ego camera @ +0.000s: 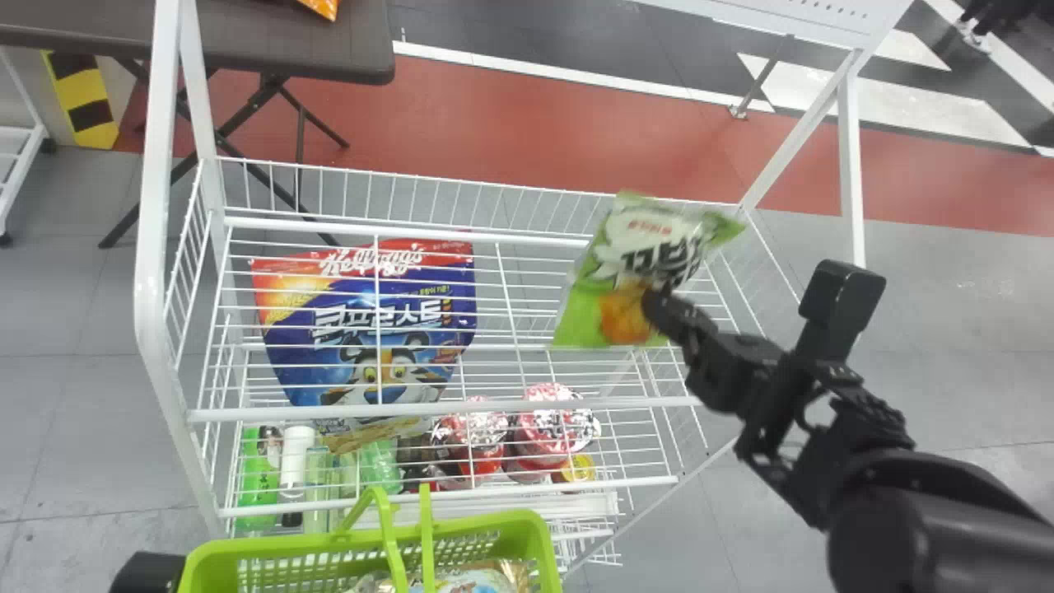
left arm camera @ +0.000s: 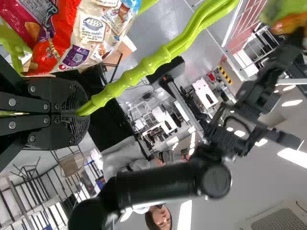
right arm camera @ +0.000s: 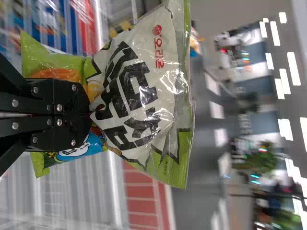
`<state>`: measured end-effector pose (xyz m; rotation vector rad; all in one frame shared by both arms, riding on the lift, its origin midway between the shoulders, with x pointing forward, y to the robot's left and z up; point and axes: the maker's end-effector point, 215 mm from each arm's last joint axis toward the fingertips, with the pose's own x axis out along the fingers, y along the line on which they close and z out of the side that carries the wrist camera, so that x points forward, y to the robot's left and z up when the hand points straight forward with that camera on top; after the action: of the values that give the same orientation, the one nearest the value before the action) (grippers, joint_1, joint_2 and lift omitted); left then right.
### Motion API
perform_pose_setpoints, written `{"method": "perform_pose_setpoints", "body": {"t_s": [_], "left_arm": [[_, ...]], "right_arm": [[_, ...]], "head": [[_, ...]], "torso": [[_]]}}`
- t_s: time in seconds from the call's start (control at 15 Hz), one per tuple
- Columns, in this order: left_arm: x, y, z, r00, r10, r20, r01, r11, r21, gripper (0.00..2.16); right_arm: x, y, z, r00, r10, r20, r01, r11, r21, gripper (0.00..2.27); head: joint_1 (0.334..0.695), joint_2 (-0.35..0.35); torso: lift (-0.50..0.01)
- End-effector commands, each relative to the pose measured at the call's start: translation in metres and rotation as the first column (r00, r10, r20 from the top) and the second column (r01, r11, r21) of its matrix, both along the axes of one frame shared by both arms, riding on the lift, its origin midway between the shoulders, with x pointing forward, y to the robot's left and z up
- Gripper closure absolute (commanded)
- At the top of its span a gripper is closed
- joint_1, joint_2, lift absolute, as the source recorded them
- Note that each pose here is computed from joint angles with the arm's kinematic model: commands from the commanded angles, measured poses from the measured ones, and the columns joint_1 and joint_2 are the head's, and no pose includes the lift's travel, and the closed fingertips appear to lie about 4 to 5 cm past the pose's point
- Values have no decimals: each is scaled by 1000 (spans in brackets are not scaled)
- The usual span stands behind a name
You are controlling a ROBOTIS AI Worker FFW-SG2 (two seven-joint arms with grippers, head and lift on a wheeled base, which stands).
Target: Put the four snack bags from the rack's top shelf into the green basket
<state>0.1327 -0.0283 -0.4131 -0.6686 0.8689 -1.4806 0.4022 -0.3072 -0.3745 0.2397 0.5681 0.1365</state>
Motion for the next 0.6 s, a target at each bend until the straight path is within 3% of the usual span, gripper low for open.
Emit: {"method": "perform_pose_setpoints", "body": {"t_s": [0.0, 0.07, 0.27, 0.53], "left_arm": [[2, 0, 1, 1000, 3, 9, -3, 1000, -4, 1544], [2, 1, 2, 1000, 3, 9, -3, 1000, -6, 1544], [5, 0, 3, 1000, 11, 26, -11, 1000, -5, 1544], [13, -3, 6, 998, 28, 60, -28, 1000, 2, 1544]], "right_arm": [[-70, 27, -19, 976, 44, -213, -24, 995, 93, 2186], [-105, 42, -28, 946, 90, -313, -40, 986, 162, 2186], [-112, 44, 17, 967, 148, -210, -91, 962, 259, 2182], [-119, 52, 43, 967, 205, -149, -157, 946, 284, 2182]], "head": [[695, -350], [695, -350], [695, -350], [695, -350]], "torso": [[0], [0], [0], [0]]}}
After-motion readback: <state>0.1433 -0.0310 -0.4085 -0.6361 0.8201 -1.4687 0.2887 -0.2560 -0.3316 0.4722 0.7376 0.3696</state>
